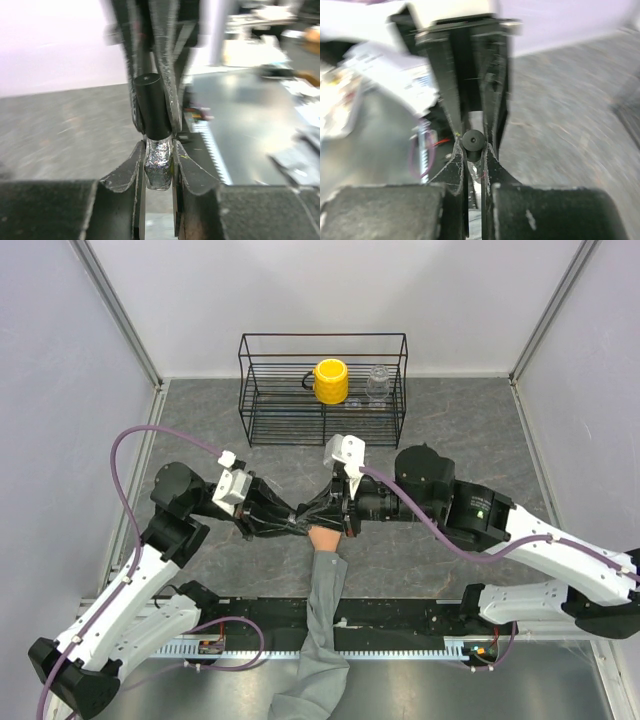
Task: Paint the nails
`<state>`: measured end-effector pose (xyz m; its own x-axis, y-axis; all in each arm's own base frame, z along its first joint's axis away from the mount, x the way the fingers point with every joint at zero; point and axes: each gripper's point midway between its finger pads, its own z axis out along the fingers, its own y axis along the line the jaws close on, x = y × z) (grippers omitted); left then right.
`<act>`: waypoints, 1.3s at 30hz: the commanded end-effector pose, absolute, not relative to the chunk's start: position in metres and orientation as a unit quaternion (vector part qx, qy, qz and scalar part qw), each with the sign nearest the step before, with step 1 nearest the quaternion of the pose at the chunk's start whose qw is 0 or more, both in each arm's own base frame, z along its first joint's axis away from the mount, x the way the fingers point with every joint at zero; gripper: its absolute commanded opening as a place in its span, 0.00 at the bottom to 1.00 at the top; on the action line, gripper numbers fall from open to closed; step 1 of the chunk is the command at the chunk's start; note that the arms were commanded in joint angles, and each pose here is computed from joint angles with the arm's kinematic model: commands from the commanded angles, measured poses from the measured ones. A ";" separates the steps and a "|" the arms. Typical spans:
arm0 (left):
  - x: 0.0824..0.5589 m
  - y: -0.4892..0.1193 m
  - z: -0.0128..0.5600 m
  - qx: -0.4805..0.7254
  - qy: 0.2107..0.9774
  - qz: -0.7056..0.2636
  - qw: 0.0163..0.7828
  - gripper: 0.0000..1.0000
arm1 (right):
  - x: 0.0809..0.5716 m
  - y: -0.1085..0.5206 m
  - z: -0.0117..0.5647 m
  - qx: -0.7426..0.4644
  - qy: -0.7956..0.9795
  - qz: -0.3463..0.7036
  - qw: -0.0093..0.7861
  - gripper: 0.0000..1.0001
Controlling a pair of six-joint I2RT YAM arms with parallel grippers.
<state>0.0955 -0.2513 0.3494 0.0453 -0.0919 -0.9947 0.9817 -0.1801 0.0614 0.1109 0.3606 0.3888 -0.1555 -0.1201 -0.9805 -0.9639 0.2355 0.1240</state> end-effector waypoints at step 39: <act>0.163 -0.252 0.334 0.487 0.526 -0.436 0.543 0.02 | 0.179 0.339 0.388 -0.243 0.792 0.338 0.447 0.51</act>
<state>0.1586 -0.2529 0.3149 -0.0235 0.0587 -0.9980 0.9912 0.1316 -0.0156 0.1835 0.3381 0.3846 -0.4772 -0.0521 -0.8772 -0.6781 0.6568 0.3299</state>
